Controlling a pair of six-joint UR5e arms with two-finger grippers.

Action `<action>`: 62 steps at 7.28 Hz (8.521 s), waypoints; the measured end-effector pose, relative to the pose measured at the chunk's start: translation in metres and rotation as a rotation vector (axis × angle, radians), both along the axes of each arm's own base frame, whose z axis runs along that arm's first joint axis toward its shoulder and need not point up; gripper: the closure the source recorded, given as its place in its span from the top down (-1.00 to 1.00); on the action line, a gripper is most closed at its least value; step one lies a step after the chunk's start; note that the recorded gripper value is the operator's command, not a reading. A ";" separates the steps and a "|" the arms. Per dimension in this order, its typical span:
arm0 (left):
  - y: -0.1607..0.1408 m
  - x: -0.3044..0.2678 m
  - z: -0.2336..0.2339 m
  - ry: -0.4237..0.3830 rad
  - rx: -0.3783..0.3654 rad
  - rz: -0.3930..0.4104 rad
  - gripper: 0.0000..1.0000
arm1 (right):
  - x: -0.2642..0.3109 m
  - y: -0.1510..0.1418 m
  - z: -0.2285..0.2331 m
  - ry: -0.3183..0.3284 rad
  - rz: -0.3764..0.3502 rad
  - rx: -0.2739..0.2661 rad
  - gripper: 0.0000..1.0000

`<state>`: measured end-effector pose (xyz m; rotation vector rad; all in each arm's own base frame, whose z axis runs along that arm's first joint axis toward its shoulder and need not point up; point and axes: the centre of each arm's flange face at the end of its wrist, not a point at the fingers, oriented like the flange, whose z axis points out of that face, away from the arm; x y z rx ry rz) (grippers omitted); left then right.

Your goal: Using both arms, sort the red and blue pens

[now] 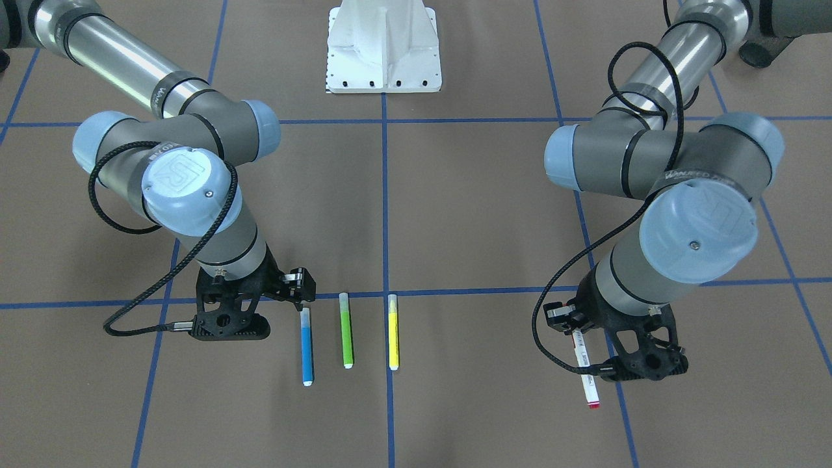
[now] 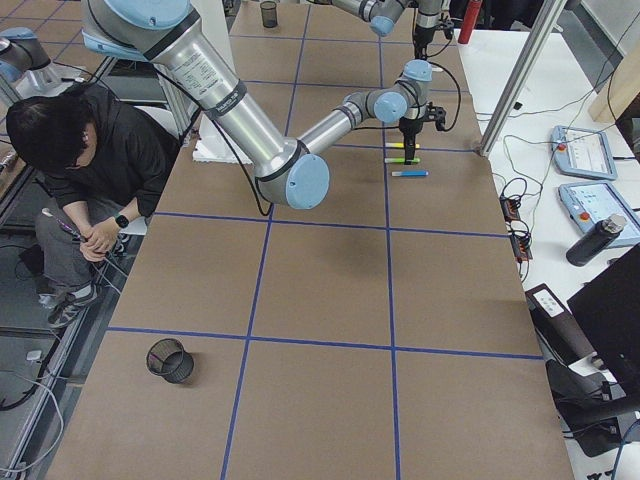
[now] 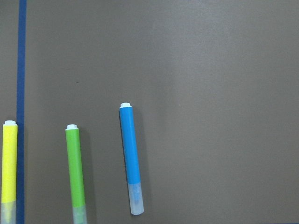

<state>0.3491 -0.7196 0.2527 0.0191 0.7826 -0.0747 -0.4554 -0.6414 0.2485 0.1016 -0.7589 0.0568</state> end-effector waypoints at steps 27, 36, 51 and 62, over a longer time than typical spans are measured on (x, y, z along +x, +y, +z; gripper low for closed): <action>0.002 -0.024 -0.001 0.011 0.019 -0.021 -1.00 | -0.093 -0.003 0.055 0.046 -0.094 0.058 -0.41; 0.002 -0.027 0.004 0.010 0.015 -0.024 -1.00 | -0.065 -0.025 0.028 -0.007 -0.073 0.056 -1.00; 0.022 -0.344 0.213 -0.186 0.195 0.194 -1.00 | 0.357 -0.001 0.299 0.462 -0.541 0.060 -1.00; 0.178 -0.397 0.286 -0.172 0.079 0.165 -1.00 | 0.541 0.339 0.421 -0.015 -0.612 -0.770 -1.00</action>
